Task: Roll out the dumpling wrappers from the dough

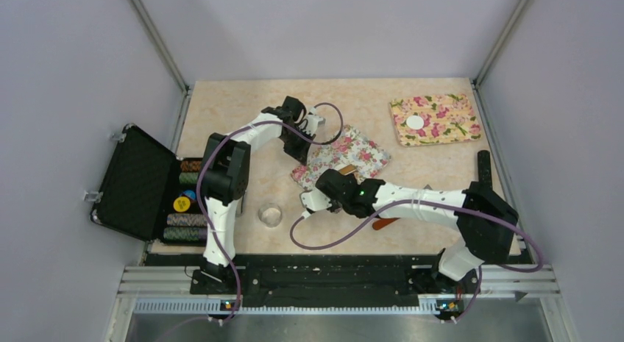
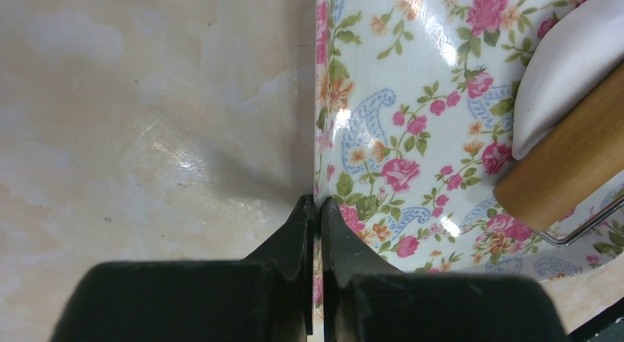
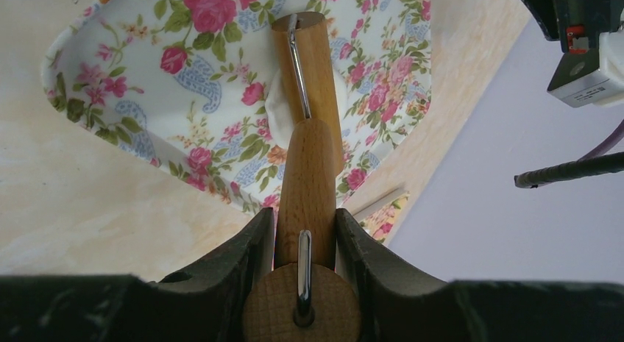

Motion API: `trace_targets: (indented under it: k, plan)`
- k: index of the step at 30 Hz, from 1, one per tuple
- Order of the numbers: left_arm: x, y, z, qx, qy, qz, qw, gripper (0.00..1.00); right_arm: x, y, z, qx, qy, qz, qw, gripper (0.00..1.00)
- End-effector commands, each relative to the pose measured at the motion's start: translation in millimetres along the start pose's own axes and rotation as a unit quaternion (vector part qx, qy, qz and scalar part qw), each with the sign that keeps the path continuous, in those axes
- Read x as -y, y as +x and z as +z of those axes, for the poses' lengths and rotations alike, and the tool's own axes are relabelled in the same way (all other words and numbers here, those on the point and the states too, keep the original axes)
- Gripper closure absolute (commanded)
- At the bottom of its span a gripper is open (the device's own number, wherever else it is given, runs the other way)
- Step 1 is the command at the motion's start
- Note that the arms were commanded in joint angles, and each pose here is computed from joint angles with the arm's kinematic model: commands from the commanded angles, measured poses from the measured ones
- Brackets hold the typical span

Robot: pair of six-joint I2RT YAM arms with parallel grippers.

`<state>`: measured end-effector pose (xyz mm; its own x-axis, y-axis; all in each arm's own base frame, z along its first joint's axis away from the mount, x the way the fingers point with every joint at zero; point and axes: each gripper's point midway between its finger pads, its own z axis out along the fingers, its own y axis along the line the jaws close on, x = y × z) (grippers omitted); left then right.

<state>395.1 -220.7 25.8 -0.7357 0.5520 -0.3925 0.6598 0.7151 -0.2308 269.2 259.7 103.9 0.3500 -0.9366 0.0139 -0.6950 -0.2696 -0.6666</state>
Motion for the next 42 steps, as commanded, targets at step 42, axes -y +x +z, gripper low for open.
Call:
trace_targets:
  k: [42]
  plan:
    - [-12,5,9,-0.013,-0.023,0.006,1.0,1.0,-180,25,-26,-0.019,-0.332,0.014,0.943,1.0]
